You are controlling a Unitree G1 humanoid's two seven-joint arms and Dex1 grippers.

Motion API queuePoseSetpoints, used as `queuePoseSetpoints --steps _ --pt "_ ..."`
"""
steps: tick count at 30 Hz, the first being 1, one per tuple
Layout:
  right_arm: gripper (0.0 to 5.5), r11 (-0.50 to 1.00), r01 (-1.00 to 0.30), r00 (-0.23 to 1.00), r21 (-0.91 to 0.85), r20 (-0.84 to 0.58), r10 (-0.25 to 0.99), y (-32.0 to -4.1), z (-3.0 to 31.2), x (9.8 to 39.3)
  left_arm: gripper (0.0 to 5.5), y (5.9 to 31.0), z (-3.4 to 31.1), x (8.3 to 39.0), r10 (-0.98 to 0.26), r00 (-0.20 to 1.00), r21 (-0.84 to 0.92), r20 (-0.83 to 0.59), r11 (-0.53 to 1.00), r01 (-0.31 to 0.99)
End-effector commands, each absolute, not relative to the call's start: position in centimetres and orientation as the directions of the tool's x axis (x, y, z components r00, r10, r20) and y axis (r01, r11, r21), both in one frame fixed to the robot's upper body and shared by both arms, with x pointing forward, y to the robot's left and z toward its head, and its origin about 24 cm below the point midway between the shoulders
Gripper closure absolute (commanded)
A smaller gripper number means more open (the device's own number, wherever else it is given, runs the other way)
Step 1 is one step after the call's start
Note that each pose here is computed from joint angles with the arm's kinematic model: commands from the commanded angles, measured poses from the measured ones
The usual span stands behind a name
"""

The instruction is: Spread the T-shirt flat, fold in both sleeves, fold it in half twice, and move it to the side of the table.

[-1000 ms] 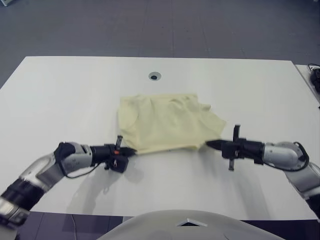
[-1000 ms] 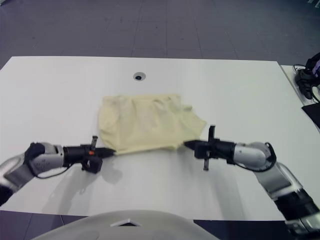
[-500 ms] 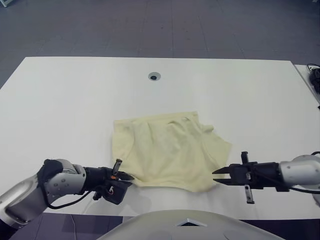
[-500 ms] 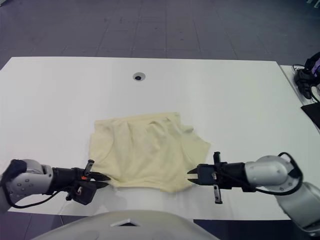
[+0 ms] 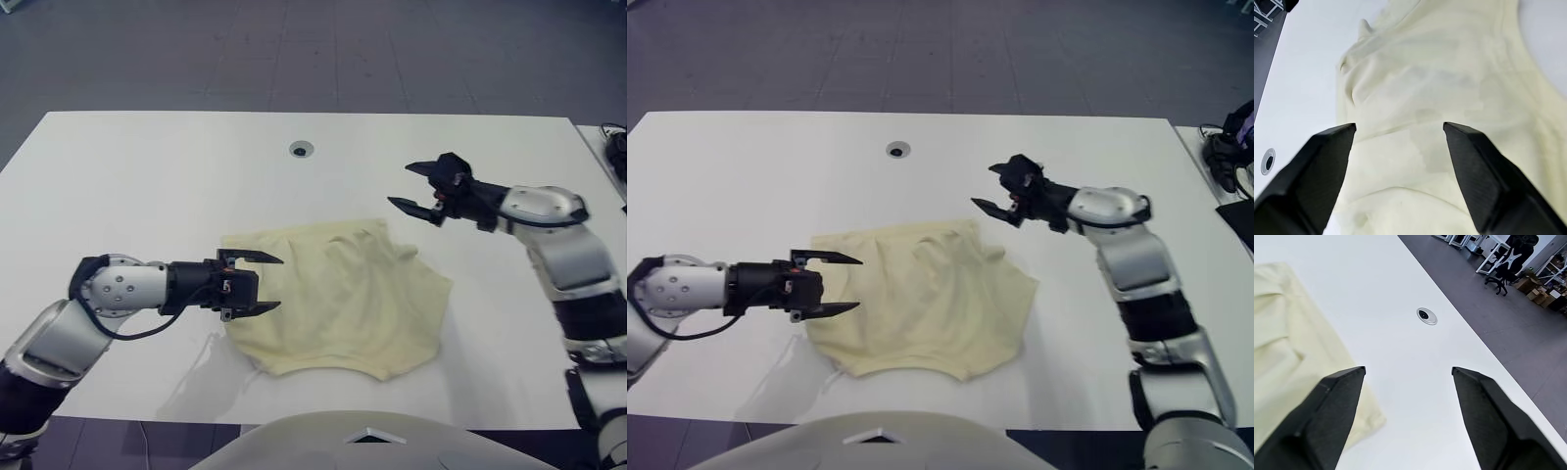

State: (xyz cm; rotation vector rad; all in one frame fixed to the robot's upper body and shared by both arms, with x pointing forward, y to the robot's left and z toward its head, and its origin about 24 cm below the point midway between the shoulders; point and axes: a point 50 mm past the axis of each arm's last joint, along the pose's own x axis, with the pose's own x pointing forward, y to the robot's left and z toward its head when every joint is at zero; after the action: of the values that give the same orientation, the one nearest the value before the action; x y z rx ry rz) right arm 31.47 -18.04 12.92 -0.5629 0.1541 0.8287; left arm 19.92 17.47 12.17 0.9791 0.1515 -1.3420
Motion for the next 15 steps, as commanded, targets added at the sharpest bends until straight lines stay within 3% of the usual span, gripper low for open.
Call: queuePoseSetpoints --steps 1,9,15 --pt "1.45 0.530 -0.703 0.707 -0.474 -0.389 0.590 -16.8 9.6 34.4 1.36 17.8 9.2 19.9 -0.668 0.277 0.497 -0.690 -0.159 0.853" --pt "0.23 0.299 -0.712 0.679 -0.635 -0.516 0.522 -17.6 6.6 34.8 0.12 18.6 8.4 19.0 -0.654 0.250 0.466 -0.714 -0.177 0.867" --pt "0.11 0.165 -0.641 0.744 -0.750 -0.553 0.375 -19.6 5.0 35.0 0.10 18.9 7.5 17.6 -0.645 0.210 0.425 -0.735 -0.197 0.883"
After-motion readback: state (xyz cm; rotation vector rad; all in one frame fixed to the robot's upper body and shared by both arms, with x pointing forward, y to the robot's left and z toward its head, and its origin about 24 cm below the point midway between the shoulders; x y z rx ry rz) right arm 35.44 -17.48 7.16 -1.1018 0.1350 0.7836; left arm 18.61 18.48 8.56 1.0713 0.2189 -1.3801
